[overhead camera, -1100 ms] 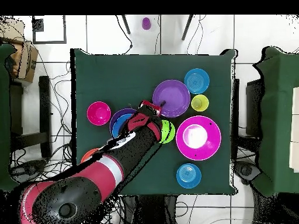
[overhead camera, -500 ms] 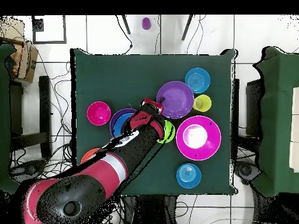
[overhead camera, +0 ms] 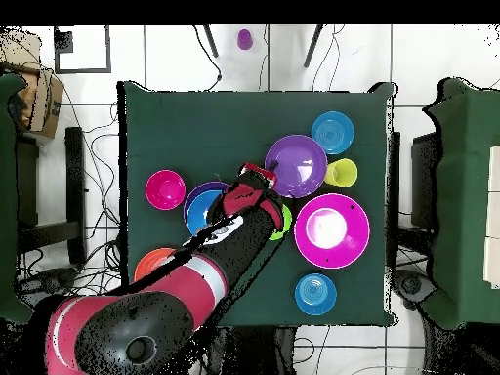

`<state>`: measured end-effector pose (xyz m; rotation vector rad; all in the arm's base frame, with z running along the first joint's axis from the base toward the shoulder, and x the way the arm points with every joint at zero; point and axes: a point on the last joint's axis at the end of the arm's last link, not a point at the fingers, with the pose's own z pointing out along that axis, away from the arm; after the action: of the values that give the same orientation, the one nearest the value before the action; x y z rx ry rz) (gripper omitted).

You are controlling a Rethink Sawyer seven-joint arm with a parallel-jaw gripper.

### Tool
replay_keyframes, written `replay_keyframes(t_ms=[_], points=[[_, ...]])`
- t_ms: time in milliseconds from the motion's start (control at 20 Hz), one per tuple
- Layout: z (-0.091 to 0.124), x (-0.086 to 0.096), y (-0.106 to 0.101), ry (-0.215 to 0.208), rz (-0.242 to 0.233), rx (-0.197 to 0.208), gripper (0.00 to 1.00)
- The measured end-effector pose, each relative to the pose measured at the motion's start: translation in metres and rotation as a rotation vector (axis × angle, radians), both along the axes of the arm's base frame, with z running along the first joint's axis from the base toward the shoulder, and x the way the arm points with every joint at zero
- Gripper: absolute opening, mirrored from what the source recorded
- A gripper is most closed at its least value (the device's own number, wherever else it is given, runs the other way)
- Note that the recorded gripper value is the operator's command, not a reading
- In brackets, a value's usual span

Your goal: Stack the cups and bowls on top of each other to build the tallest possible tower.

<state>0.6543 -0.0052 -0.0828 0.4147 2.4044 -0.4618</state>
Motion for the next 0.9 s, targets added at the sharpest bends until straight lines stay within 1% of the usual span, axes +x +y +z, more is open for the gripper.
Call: replay_keyframes(t_ms=[200,300,400,500,550,600,700,800,850,900], points=[[0.004,0.001,-0.003,0.002,0.004,0.033,0.0],[0.013,-0.002,-0.006,0.005,0.001,0.072,0.0],[0.02,-0.004,-0.008,0.009,-0.006,0.093,0.0],[0.036,-0.008,-0.011,0.015,-0.029,0.134,0.0],[0.052,-0.011,-0.015,0.023,-0.061,0.172,0.0],[0.066,-0.013,-0.019,0.031,-0.09,0.201,0.0],[0.083,-0.016,-0.025,0.042,-0.129,0.234,0.0],[0.106,-0.019,-0.034,0.057,-0.185,0.276,0.0],[0.118,-0.021,-0.04,0.065,-0.215,0.297,0.0],[0.141,-0.023,-0.049,0.076,-0.263,0.326,0.0]])
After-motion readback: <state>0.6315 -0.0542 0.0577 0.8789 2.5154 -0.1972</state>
